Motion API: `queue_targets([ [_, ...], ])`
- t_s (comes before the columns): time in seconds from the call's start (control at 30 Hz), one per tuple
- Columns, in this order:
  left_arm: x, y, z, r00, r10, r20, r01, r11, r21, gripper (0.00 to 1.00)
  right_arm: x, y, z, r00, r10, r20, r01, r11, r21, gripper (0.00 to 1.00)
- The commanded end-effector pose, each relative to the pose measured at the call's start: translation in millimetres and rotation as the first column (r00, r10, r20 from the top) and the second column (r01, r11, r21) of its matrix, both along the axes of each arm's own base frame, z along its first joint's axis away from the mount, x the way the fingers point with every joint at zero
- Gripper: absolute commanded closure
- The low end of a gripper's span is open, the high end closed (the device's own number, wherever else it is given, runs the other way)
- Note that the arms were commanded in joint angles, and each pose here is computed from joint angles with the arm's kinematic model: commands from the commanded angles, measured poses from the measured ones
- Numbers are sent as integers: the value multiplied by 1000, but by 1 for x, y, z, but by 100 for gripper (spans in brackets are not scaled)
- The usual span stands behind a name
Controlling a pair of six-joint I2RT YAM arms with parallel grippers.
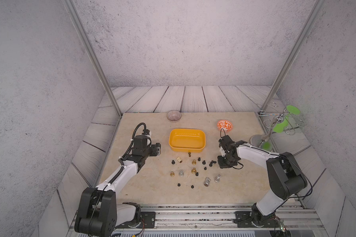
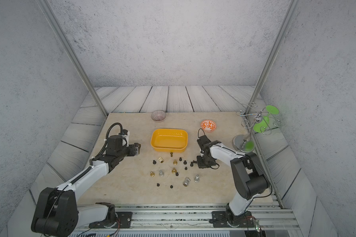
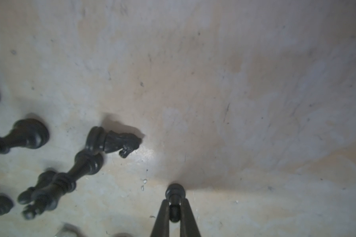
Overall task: Put the chess pieces into the storage box
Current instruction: Pick up the chess piece at the center of the board, then place the chess piece in the storage box.
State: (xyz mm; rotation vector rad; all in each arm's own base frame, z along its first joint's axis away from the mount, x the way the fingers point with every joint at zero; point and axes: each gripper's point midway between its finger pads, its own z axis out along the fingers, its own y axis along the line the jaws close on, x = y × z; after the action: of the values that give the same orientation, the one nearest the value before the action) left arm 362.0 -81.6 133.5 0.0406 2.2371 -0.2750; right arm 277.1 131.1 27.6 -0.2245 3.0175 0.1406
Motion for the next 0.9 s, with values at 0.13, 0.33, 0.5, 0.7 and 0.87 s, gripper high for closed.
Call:
queue_targets([
  [0.13, 2, -1, 8, 1000, -3, 18, 3, 1000, 11, 16, 13, 7, 31, 998, 48, 43, -49, 999, 14, 100],
  [0.33, 1, -1, 8, 1000, 2, 13, -2, 1000, 6, 16, 38, 22, 78, 985, 95, 145, -105, 993, 58, 100],
  [0.5, 1, -2, 7, 1000, -2, 11, 2, 1000, 1, 16, 70, 49, 113, 964, 115, 238, -153, 977, 148, 100],
  [0.7, 0, -4, 9, 1000, -13, 15, 13, 1000, -5, 16, 113, 88, 145, 939, 122, 323, -211, 942, 260, 100],
  [0.87, -2, -5, 9, 1000, -19, 13, 19, 1000, -7, 16, 137, 112, 148, 930, 155, 332, -252, 928, 273, 100],
])
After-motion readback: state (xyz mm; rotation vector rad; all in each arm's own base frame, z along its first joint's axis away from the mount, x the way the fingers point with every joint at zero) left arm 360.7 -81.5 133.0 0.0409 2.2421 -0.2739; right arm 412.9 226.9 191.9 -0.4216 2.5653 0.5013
